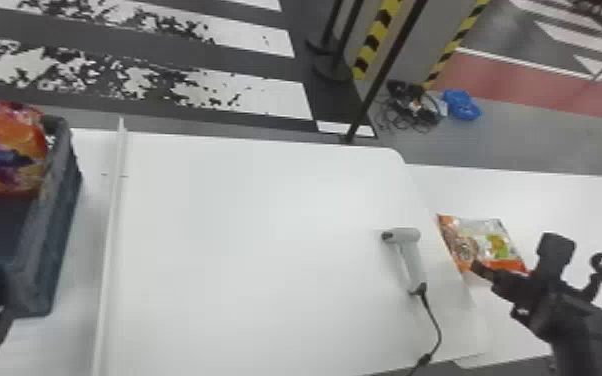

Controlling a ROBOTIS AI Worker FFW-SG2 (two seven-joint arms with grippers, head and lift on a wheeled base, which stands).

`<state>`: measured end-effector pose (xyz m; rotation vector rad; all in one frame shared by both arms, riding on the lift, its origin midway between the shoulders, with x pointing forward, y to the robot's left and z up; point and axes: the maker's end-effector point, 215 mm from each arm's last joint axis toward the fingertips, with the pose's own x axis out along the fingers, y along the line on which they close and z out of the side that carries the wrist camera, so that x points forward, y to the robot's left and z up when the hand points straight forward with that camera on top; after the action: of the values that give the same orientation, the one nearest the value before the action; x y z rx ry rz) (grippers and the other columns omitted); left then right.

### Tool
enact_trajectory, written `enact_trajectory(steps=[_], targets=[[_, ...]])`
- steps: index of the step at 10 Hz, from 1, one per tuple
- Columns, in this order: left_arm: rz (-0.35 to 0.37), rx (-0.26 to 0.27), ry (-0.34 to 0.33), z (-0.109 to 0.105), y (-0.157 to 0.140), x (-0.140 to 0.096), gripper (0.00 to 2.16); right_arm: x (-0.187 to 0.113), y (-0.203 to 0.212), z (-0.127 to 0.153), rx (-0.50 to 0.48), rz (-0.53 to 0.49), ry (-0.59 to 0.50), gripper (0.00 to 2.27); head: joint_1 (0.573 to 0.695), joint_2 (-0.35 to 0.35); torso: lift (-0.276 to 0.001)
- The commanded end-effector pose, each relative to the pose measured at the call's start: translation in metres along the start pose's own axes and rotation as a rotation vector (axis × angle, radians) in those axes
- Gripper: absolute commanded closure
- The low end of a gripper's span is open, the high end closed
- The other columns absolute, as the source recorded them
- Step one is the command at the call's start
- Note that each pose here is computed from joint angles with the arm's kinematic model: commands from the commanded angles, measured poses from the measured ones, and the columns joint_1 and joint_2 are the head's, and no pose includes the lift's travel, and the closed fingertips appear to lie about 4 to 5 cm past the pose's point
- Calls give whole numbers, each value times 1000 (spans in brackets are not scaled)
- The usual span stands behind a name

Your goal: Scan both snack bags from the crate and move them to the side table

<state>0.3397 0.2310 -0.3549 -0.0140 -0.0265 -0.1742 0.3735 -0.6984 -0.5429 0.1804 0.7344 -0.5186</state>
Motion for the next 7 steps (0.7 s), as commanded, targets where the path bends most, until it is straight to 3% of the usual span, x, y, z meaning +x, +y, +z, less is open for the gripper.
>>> enact_trajectory(steps=[1, 4, 7], targets=[[1, 1, -1, 1, 2, 0, 83, 0, 2, 2, 11, 1, -10, 46, 695, -350, -75], [4, 0, -1, 1, 2, -1, 83, -23, 17, 46, 56, 51, -202, 49, 695, -350, -75], [3, -1, -3, 2, 2, 0, 83, -66, 84, 63, -17, 149, -317, 49, 695, -350, -75]])
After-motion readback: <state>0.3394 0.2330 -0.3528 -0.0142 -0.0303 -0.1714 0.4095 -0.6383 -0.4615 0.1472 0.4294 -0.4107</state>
